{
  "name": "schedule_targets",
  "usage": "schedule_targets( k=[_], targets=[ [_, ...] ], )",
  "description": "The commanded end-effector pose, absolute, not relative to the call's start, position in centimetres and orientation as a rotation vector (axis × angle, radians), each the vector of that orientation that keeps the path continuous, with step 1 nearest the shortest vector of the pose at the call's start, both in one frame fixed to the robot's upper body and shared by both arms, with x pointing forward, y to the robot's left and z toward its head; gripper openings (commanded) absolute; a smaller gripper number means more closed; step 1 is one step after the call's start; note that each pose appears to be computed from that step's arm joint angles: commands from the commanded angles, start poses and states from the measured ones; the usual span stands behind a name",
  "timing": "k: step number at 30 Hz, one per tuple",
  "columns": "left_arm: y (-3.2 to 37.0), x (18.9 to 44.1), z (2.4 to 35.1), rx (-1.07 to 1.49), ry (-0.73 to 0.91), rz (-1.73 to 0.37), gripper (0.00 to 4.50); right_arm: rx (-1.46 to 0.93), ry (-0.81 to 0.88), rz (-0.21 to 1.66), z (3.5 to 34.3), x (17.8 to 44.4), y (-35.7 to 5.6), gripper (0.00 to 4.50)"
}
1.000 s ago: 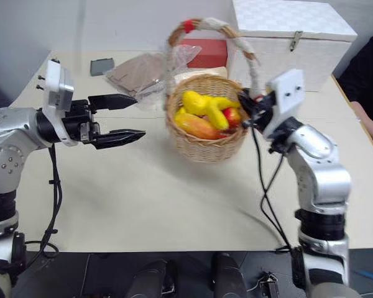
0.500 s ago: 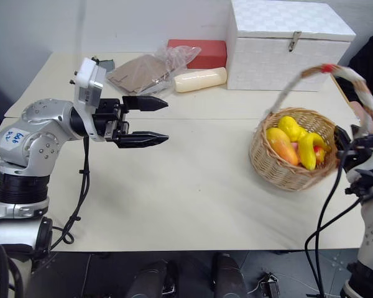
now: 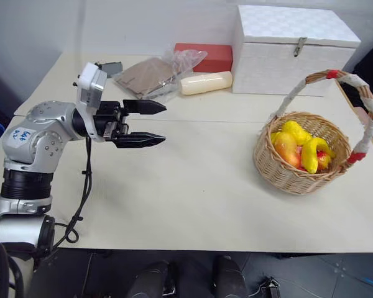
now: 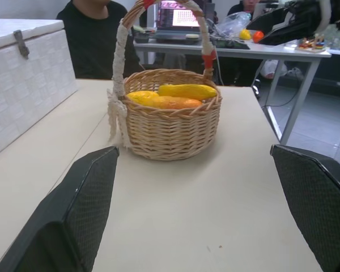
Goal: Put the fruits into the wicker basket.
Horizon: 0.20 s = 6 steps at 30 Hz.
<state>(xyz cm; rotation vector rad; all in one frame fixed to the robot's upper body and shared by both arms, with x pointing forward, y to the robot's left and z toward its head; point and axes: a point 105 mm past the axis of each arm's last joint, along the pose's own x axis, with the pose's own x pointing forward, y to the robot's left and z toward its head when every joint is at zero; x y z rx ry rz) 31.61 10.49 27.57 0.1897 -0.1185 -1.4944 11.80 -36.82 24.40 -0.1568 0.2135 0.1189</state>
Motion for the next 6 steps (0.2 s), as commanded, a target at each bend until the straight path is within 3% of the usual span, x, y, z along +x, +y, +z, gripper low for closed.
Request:
schedule_targets(
  k=[1, 6],
  targets=[
    [11.5, 31.6, 29.6, 0.149, -0.193, -1.496, 4.50, -0.092, 0.182, 0.160, 27.8, 8.6, -38.5, 4.47],
    [11.7, 30.5, 29.3, 0.147, -0.182, -1.512, 4.50, -0.086, 0.156, 0.258, 29.1, 10.0, -37.8, 4.47]
  ],
)
